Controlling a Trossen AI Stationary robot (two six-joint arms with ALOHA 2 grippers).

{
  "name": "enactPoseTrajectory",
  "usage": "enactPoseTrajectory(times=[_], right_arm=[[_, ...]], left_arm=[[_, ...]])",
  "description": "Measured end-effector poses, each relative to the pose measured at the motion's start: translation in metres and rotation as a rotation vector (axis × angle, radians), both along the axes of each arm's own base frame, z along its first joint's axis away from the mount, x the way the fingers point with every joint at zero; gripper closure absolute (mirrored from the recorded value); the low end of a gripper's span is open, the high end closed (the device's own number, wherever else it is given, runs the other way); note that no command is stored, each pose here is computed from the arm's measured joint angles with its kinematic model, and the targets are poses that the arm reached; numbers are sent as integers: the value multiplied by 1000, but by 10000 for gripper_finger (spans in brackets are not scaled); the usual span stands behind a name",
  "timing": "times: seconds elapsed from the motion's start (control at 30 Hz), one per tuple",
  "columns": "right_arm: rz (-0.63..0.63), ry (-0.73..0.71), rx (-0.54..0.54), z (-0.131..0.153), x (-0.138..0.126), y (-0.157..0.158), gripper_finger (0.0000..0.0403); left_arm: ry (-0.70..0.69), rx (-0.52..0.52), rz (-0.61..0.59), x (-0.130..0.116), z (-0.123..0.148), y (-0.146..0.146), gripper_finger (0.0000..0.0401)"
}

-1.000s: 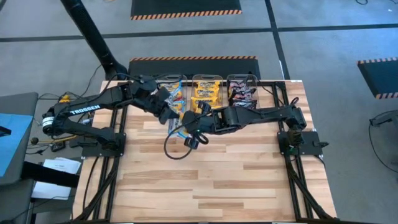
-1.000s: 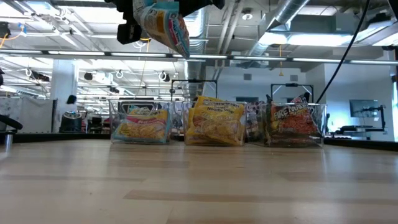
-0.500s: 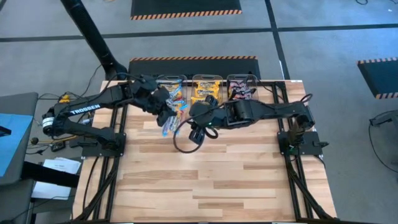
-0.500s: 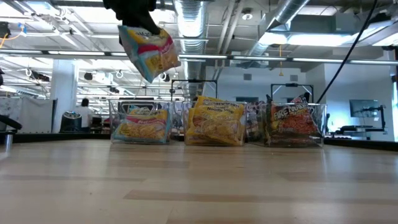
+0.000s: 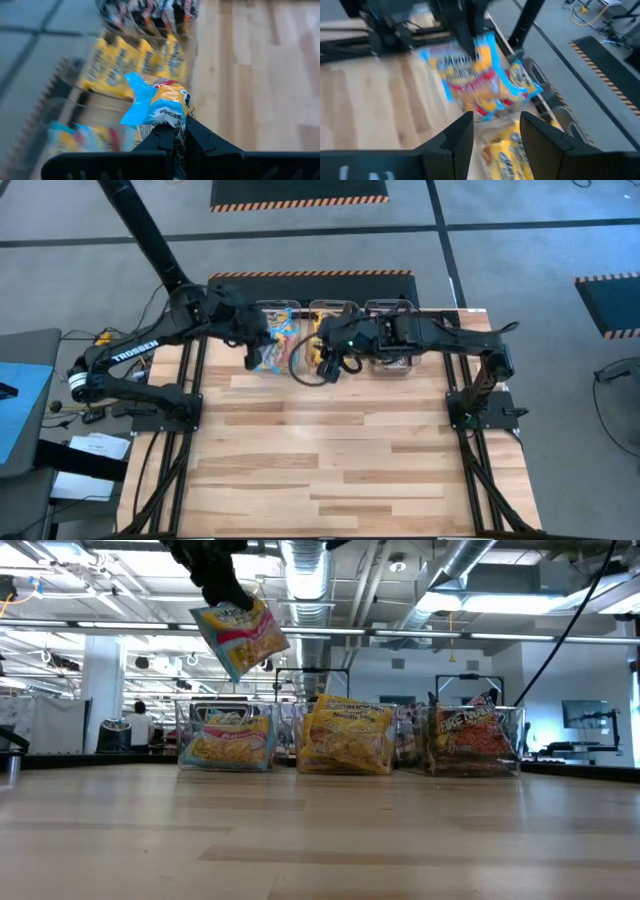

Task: Sort Maruchan noodles
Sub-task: Put the blue noodle pack into the left transparent bin

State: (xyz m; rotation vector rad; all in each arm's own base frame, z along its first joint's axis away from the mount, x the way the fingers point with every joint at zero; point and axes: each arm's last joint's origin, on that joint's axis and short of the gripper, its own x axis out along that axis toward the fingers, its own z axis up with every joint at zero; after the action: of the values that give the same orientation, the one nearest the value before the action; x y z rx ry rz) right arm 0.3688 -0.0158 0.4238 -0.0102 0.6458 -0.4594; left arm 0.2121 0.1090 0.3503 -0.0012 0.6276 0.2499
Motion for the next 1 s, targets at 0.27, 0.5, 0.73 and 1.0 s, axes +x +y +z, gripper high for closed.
enactPoseTrajectory(times=[0.27, 0.5, 0.73, 1.0], right_arm=[[-65, 101, -5, -8, -6, -27, 221], [-100, 149, 2, -12, -11, -40, 221], [-124, 159, 5, -12, -13, -49, 221], [-135, 165, 6, -13, -14, -53, 221]], left_arm=[[107, 286, -120, -17, 22, 16, 401], [193, 354, -186, -24, 17, 27, 401], [278, 270, -255, -1, -10, 43, 401], [357, 286, -345, 12, -29, 50, 401]])
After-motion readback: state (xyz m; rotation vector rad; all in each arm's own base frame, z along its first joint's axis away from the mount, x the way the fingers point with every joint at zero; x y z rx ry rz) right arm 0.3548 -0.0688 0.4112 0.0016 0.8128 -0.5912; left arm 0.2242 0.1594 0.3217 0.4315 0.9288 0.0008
